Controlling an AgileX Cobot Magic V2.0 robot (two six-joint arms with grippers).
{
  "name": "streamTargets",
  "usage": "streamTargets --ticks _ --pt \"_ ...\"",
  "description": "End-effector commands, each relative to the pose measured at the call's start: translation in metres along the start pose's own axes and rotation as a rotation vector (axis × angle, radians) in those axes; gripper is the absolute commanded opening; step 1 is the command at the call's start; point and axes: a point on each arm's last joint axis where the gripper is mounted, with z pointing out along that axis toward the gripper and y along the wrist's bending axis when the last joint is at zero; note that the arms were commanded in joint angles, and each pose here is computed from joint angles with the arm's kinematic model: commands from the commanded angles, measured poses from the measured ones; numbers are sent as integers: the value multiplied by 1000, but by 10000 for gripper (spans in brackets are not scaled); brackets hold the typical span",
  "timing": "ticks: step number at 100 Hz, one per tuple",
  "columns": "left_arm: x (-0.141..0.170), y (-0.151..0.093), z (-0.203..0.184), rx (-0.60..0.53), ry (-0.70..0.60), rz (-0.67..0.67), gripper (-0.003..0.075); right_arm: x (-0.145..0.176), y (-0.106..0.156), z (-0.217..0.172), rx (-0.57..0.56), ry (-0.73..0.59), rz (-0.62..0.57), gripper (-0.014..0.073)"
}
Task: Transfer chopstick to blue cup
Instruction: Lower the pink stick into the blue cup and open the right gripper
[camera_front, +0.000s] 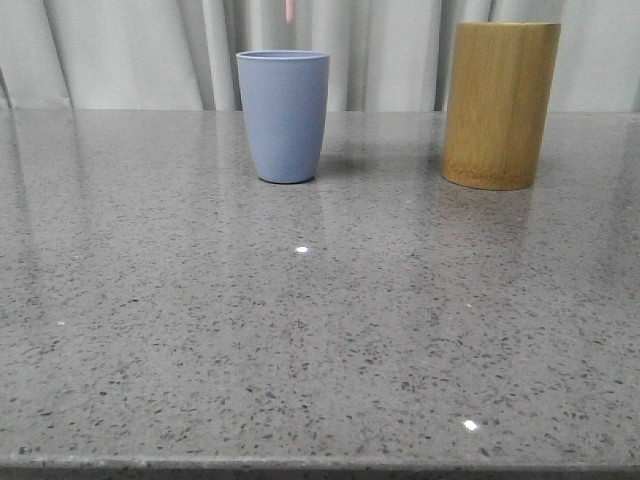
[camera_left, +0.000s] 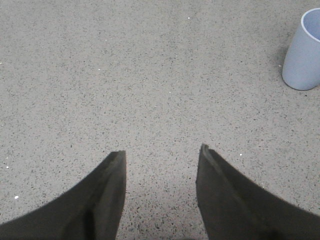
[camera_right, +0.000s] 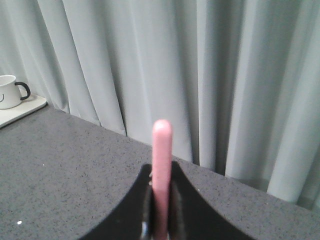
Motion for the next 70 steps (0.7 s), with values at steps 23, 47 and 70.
streamTargets --ticks 23,47,70 --pt "-9 0 -7 3 -75 -8 323 -2 0 14 -5 -83 -2 -66" --pt "-9 0 -7 3 -71 -8 323 12 -2 25 0 -28 -4 31" --pt "-9 0 -7 2 -76 -7 323 13 -2 25 0 -21 -4 267"
